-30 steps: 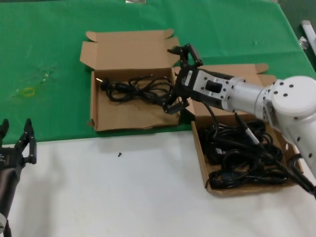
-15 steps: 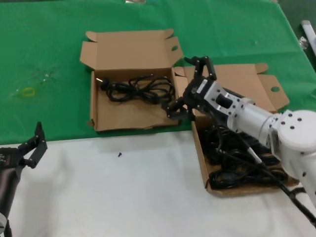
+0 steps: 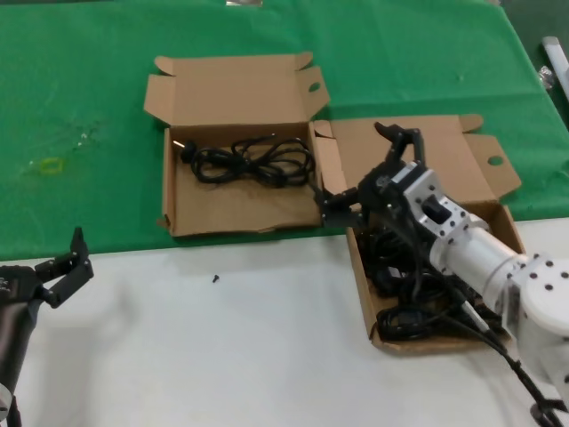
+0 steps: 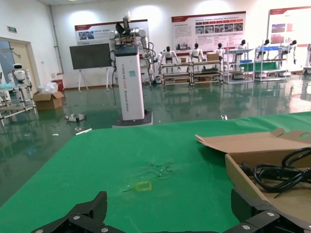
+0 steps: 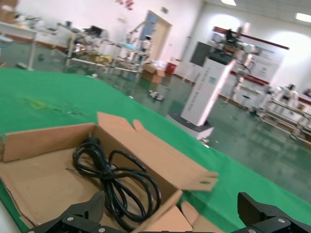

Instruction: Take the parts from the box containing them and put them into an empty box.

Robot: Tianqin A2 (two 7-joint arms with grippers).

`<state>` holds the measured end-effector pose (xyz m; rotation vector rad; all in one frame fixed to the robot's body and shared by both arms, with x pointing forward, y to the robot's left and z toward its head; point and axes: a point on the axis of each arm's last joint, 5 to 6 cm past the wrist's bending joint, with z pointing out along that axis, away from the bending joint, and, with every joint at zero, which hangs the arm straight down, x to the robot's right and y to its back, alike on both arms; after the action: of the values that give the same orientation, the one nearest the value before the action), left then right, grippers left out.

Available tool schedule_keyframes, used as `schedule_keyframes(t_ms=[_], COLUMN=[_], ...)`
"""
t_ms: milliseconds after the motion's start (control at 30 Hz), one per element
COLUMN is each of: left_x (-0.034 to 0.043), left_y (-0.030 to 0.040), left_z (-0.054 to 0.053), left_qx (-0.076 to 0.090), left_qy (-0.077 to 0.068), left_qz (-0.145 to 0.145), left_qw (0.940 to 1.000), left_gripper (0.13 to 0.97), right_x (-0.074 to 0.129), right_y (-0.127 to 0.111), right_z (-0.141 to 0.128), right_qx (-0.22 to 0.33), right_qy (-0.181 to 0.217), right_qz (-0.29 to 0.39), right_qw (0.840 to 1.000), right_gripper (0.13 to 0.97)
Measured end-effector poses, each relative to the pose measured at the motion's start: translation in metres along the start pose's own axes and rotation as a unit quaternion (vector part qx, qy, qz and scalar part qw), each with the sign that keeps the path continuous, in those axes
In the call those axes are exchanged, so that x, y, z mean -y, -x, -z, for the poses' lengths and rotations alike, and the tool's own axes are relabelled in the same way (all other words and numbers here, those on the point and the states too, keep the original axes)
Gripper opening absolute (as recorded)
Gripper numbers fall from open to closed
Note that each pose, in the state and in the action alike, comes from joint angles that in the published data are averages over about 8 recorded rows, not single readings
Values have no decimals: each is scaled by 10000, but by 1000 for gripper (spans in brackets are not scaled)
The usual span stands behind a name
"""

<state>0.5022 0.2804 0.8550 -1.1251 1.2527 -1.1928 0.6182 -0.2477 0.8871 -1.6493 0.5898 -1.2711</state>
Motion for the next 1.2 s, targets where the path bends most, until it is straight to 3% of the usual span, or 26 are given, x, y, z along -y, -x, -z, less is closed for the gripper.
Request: schedule_keyframes(t_ms=[200, 500, 933, 1200], left_x=[0, 0, 0, 0], left_y=[0, 0, 0, 0], left_z=[0, 0, 0, 0], left_qx=[0, 0, 0, 0], left_qy=[0, 0, 0, 0], left_qz=[0, 0, 1, -1], left_qw=[10000, 10000, 10000, 10000], left_gripper=[895, 960, 966, 966], right_x=[-74, -162, -235, -240], right_y=[69, 155, 245, 256], right_z=[198, 512, 972, 1041], right_qx=[-323, -816, -1510, -1612], right_qy=[58, 147, 263, 278], right_qz=[-425, -1034, -1807, -1912], right_qw=[9986, 9912, 9715, 9678], right_gripper=[966, 966, 966, 966])
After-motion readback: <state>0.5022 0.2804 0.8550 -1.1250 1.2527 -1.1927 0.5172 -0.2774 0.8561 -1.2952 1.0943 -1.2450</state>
